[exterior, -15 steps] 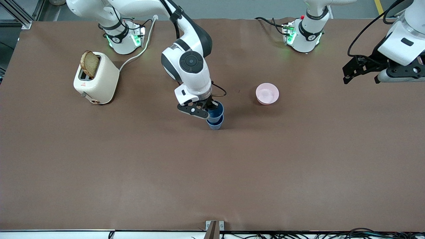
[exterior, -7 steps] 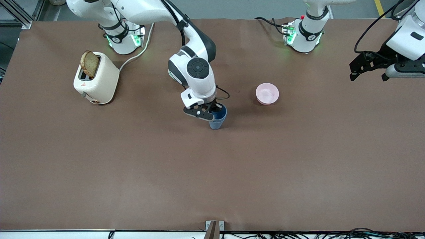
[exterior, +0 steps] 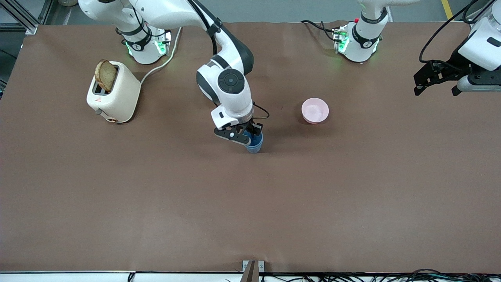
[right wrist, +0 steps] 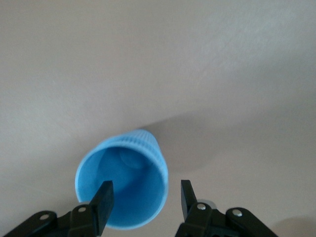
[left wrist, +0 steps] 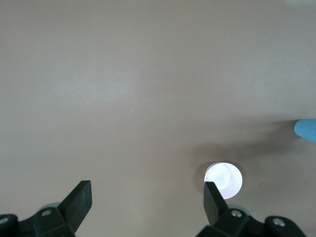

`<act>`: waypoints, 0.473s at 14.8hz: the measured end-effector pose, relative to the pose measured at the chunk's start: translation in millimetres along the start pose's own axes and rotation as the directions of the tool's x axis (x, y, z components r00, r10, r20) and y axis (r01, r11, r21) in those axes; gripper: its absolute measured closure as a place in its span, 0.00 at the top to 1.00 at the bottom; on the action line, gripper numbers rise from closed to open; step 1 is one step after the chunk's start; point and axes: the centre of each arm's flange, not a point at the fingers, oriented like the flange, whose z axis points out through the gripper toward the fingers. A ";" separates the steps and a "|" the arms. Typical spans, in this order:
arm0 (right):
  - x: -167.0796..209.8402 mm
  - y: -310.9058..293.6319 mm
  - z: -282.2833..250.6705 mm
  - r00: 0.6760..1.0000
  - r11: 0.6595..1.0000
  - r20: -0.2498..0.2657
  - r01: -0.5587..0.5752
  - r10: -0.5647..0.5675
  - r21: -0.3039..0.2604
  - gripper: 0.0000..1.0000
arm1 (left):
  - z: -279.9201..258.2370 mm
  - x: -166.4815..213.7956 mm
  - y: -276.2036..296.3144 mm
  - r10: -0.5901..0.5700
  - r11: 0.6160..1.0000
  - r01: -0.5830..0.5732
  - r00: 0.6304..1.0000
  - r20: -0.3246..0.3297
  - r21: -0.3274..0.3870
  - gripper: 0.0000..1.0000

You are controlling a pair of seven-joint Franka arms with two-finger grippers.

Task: Stack blue cups with both arms
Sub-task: 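Open the right gripper and lift it away from the stacked cups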

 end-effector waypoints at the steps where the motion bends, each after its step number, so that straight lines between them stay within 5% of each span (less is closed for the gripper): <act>1: 10.9 4.2 -13.2 1.000 1.000 -0.011 -0.011 0.011 0.007 0.68 | 0.1 0.0 0.2 0.000 1.000 0.000 1.000 0.000 0.000 1.00; 3: 43.8 25.2 -52.7 1.000 1.000 -0.027 -0.012 0.012 0.008 0.87 | 0.4 0.2 0.5 0.001 1.000 -0.001 1.000 0.001 0.000 1.00; 7: 137.3 129.1 -139.6 0.998 1.000 -0.066 -0.006 0.008 0.027 0.92 | 0.0 0.2 1.8 0.003 1.000 -0.003 1.000 0.000 0.000 1.00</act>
